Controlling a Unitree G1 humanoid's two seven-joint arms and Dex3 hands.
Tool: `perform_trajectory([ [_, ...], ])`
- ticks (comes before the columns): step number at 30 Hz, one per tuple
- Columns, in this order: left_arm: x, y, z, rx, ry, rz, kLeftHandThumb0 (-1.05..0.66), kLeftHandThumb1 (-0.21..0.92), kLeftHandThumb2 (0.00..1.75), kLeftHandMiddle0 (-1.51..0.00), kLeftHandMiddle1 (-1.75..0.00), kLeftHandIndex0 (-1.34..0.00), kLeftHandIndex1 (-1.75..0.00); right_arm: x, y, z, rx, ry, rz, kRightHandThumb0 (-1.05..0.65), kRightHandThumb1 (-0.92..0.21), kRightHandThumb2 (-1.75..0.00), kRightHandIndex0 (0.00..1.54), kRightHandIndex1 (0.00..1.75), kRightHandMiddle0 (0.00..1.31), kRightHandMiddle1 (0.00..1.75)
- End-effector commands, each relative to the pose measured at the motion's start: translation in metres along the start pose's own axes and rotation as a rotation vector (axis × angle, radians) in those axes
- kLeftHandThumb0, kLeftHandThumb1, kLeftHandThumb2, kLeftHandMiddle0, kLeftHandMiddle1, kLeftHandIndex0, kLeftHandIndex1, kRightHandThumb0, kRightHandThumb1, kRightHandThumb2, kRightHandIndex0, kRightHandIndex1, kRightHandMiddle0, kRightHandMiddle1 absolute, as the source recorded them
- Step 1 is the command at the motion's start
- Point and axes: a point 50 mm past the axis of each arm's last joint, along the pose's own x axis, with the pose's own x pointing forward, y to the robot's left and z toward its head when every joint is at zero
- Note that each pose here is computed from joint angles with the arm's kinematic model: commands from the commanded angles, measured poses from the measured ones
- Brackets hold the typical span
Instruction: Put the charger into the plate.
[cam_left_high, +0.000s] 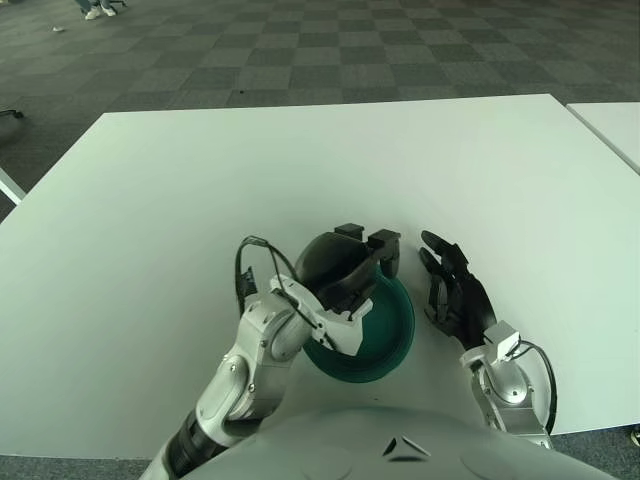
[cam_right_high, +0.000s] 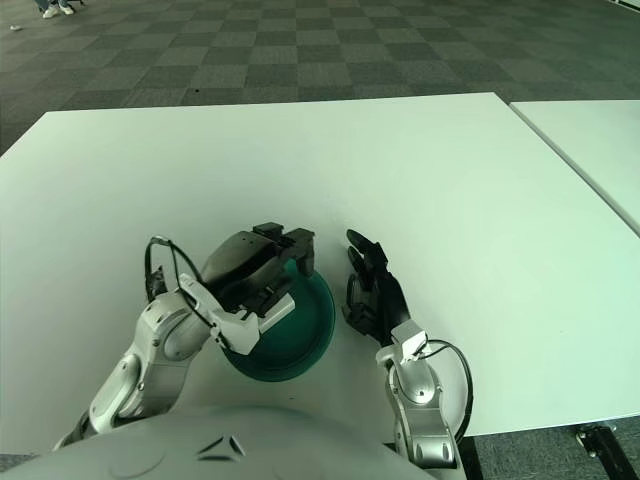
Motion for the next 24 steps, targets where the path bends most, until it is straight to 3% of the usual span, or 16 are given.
perform_trajectory([
  [1, -0.008, 0.01, -0.01, -0.05, 0.042, 0.106, -0.86, 0.91, 0.64, -0.27, -1.19, -0.07, -1.41, -0.002, -0.003, -0.013, -0.01, 0.075, 0.004, -0.8, -0.92, -0.93, 0.26, 0.01, 0.0, 0.34],
  [6, -0.016, 0.017, -0.016, -0.38, 0.11, 0.33, -0.9, 0.92, 0.65, -0.24, -0.99, -0.01, -1.24, 0.0, -0.004, -0.02, 0.011, 0.119, -0.005, -0.8, -0.92, -0.91, 0.18, 0.0, 0.0, 0.3],
  [11, -0.02, 0.021, -0.021, -0.547, 0.137, 0.456, -0.89, 0.92, 0.65, -0.21, -0.76, 0.0, -1.06, 0.003, -0.003, -0.025, 0.067, 0.13, -0.016, -0.78, -0.92, -0.85, 0.17, 0.0, 0.0, 0.34],
  [16, -0.026, 0.022, -0.032, -0.918, 0.159, 0.65, -0.82, 0.92, 0.68, -0.22, -0.61, 0.0, -0.95, 0.005, -0.003, -0.027, 0.122, 0.111, -0.028, -0.76, -0.92, -0.79, 0.17, 0.01, 0.0, 0.46],
  [21, -0.031, 0.019, -0.039, -1.126, 0.16, 0.739, -0.8, 0.92, 0.79, -0.22, -0.52, 0.0, -0.88, 0.006, -0.003, -0.026, 0.135, 0.099, -0.032, -0.75, -0.92, -0.76, 0.18, 0.01, 0.0, 0.54],
  [24, -0.042, 0.005, -0.048, -1.228, 0.171, 0.781, -0.81, 0.92, 0.85, -0.21, -0.46, 0.0, -0.84, 0.007, -0.002, -0.027, 0.142, 0.096, -0.033, -0.75, -0.92, -0.74, 0.18, 0.01, 0.0, 0.57],
])
